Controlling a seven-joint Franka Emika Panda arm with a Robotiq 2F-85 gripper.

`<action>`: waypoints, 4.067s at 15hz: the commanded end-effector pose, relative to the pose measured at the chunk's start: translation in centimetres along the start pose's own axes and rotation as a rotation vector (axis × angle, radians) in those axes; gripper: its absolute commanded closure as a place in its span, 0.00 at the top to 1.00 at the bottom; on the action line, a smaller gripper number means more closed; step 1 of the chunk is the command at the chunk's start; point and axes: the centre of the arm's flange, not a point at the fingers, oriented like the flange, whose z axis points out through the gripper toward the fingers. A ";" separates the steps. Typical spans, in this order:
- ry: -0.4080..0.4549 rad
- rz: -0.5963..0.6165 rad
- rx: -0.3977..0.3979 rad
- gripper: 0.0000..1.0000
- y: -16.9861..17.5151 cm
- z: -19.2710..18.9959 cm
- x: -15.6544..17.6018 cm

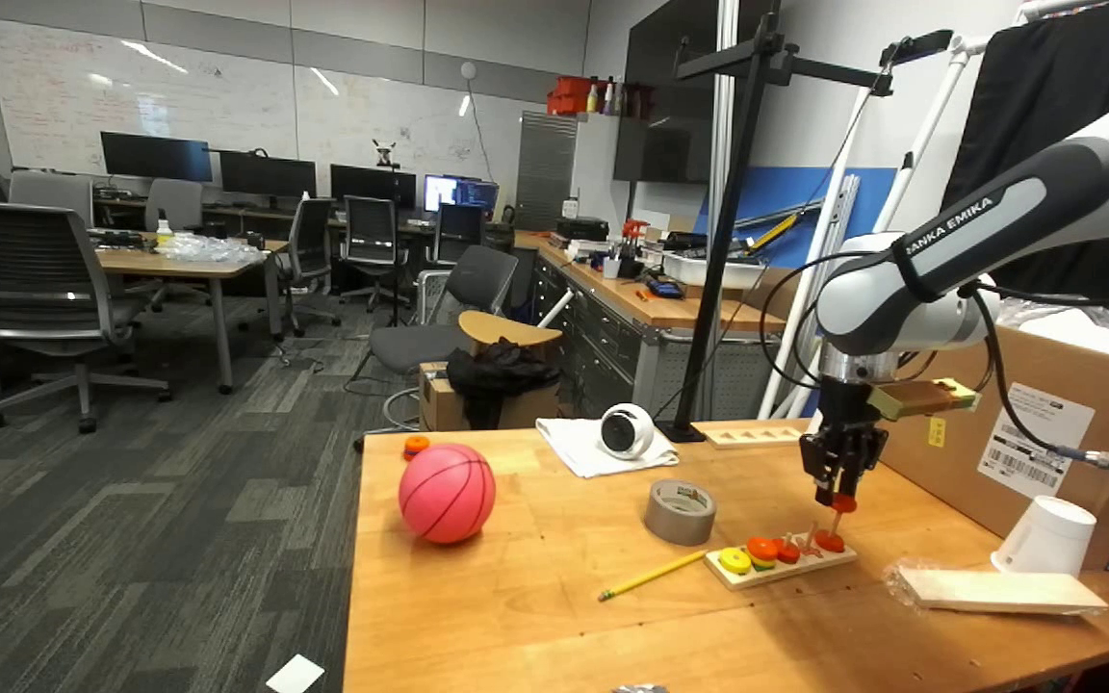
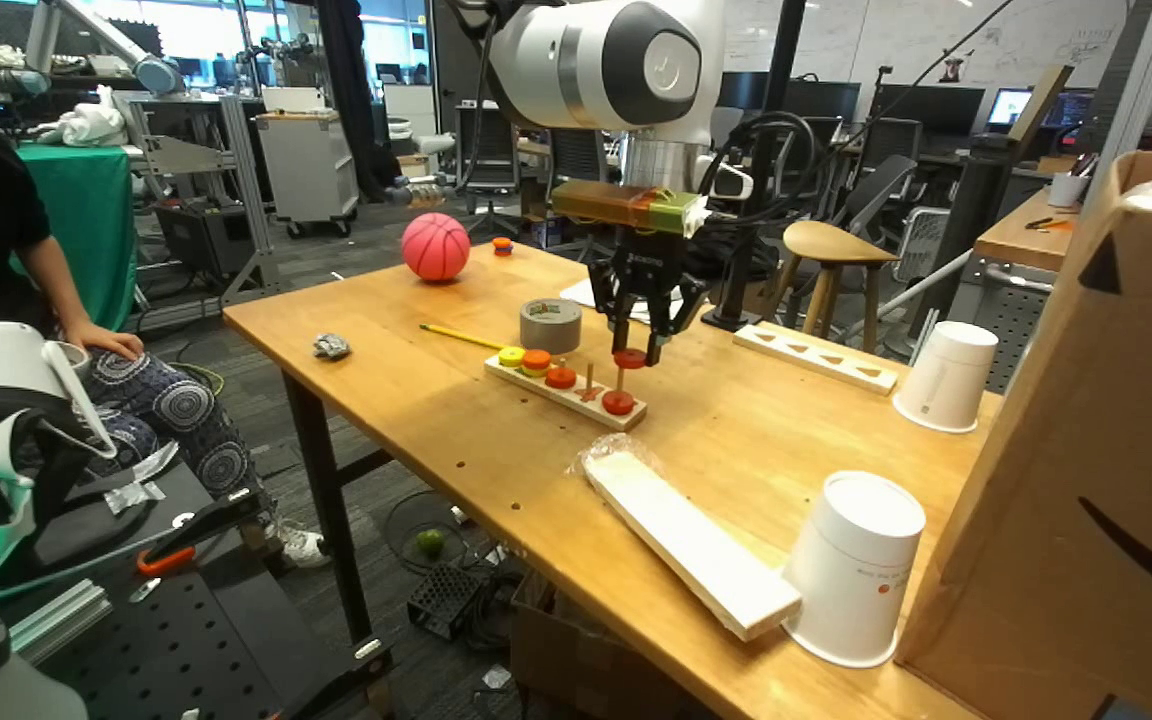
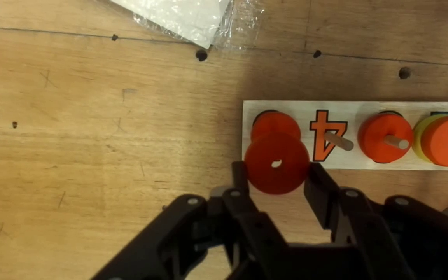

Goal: Move the right and middle blocks blocks to the first right position, respectively

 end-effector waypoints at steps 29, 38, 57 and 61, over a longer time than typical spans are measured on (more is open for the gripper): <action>-0.003 -0.020 0.005 0.24 -0.7 -0.6 -1.3; -0.009 -0.030 0.018 0.24 -1.4 0.0 -1.4; -0.020 -0.023 0.015 0.24 -0.5 1.1 -1.3; -0.019 -0.029 0.017 0.24 -0.8 1.1 -1.1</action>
